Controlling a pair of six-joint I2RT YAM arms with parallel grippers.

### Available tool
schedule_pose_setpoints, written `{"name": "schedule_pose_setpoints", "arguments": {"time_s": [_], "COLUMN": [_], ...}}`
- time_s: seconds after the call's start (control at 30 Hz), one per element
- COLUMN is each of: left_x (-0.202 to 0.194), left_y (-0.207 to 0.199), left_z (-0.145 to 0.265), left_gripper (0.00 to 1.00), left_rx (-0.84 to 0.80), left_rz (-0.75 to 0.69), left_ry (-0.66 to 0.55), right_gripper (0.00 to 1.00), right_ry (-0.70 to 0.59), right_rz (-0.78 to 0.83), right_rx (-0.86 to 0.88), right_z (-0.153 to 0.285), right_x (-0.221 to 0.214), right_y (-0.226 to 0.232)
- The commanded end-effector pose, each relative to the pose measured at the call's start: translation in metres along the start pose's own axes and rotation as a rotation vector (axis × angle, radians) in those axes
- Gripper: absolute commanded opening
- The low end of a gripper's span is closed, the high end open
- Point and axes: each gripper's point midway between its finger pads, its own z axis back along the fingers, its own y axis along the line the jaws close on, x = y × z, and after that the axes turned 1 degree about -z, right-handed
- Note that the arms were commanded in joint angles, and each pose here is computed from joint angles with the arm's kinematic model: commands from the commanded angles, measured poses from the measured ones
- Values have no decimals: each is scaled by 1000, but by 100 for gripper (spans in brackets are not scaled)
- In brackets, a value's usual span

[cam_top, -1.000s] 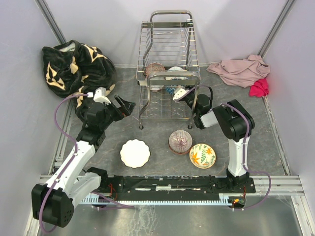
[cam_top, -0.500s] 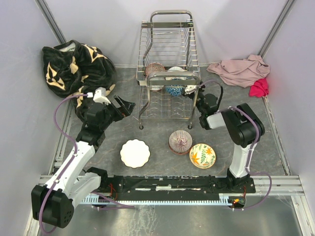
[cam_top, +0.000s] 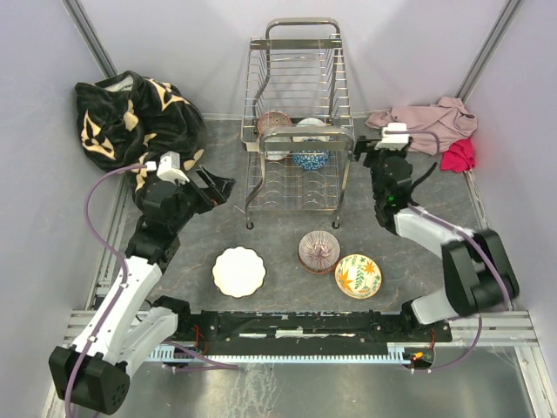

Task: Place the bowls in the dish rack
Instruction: Place the bowl in the dish rack, then pick up the bowl from the center of the board.

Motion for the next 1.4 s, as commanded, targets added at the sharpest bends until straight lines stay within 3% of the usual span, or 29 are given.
{"name": "schedule_pose_setpoints", "arguments": {"time_s": [0.0, 0.27, 0.4, 0.6, 0.73, 0.9, 1.37], "left_x": [19, 20, 19, 6, -4, -14, -72], "left_y": [-12, -15, -15, -7, 0, 3, 22], "left_z": [14, 34, 47, 63, 76, 90, 102], "left_gripper": [99, 99, 99, 99, 99, 99, 99], "left_rx": [-13, 19, 46, 106, 141, 151, 208], "left_rz": [-37, -8, 7, 44, 15, -6, 15], "left_ry": [-43, -7, 9, 79, 128, 183, 465], "right_gripper": [95, 99, 99, 99, 99, 99, 99], "right_ry": [246, 563, 718, 642, 744, 851, 881], "right_rz": [-150, -269, -294, -394, -399, -363, -309], "right_rx": [-285, -462, -424, -225, -138, -146, -131], "right_z": [40, 114, 152, 186, 200, 211, 204], "right_x": [-9, 14, 21, 32, 20, -3, -27], "right_y": [-60, -87, -79, -58, -42, -41, -40]}}
